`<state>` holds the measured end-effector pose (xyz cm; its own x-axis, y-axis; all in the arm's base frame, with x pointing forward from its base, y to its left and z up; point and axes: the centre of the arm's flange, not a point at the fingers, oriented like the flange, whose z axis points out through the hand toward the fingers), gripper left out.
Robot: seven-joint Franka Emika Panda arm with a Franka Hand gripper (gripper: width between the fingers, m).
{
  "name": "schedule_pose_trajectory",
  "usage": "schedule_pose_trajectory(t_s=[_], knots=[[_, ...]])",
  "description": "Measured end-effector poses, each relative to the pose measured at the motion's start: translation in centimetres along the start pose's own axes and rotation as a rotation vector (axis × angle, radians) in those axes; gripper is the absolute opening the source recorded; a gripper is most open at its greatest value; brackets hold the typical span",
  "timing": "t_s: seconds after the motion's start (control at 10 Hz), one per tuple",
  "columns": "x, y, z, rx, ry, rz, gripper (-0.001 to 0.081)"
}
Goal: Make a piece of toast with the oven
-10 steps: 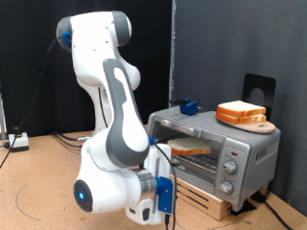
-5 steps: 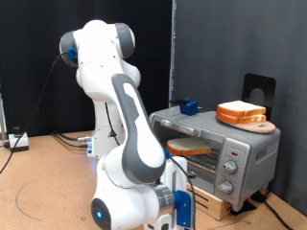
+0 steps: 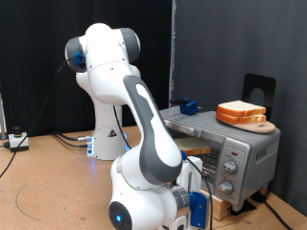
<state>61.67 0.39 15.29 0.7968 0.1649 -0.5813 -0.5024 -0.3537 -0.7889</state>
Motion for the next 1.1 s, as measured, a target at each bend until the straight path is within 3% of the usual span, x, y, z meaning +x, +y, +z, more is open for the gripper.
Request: schedule_pose_trajectory(t_s=[0.7, 1.1], knots=[[0.3, -0.4, 4.0, -0.023, -0.055, -0.012, 0.0810], [0.9, -0.4, 6.8, -0.026, -0.041, -0.011, 0.0810]])
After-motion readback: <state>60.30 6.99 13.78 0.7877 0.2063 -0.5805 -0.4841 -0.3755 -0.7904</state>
